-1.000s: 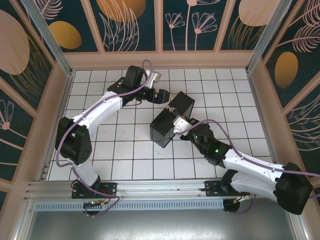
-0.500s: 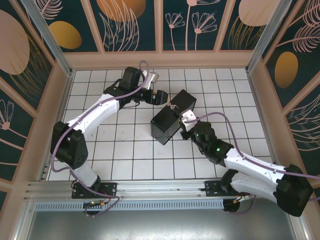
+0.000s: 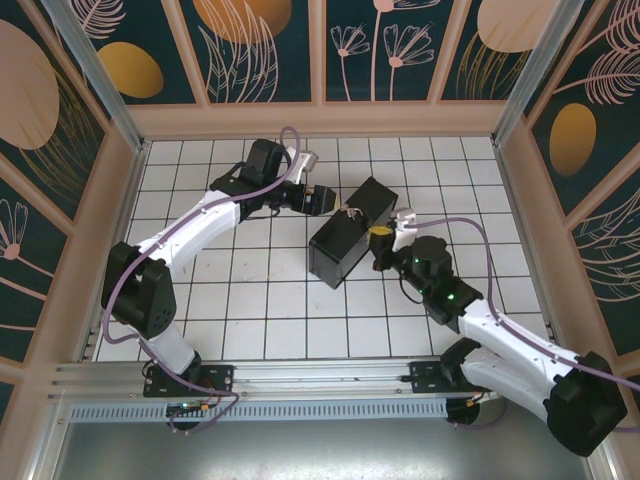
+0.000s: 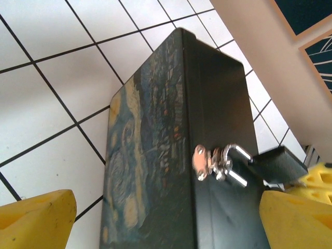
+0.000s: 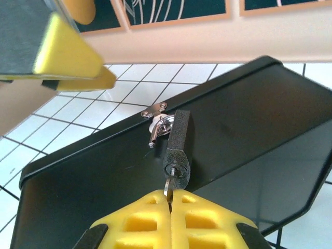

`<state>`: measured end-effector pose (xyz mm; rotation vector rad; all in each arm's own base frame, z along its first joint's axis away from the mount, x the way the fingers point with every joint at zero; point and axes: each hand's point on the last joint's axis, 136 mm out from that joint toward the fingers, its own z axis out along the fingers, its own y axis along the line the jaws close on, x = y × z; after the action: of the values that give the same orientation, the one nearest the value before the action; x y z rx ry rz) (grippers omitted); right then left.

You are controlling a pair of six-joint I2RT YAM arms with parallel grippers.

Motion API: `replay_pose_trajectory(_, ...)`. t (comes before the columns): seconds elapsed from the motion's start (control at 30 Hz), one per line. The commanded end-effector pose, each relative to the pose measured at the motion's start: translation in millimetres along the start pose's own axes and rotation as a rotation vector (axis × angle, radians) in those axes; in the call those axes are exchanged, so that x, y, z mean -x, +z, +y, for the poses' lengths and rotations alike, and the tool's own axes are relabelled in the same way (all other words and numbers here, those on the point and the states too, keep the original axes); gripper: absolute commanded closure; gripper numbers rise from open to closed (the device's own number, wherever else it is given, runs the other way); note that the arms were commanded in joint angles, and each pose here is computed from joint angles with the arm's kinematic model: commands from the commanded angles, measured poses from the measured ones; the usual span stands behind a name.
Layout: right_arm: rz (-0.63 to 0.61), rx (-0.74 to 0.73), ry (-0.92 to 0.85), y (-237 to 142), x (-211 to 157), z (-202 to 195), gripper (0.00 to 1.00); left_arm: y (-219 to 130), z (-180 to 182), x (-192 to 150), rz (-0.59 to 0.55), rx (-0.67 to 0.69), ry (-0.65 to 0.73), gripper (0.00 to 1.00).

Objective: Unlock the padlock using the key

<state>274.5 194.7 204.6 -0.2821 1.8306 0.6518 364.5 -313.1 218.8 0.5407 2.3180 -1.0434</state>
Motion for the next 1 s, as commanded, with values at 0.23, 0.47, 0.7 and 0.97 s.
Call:
replay_pose_trajectory(0.23,0.017,0.072,0.412,-2,23,-12,0.79,-16,-20,26,-0.075,-0.024,0.032,0.09)
replay_pose_trajectory(0.47,0.063,-0.001,0.461,-4,32,-26,0.66,-18,-15,19,-0.064,0.004,0.029,0.09)
replay_pose_trajectory(0.7,0.145,0.017,0.406,9,39,-23,0.59,-3,-10,-15,0.018,0.049,0.046,0.09)
replay_pose_trajectory(0.97,0.203,-0.047,0.400,22,29,-40,0.55,10,-12,-41,0.068,0.063,0.049,0.14)
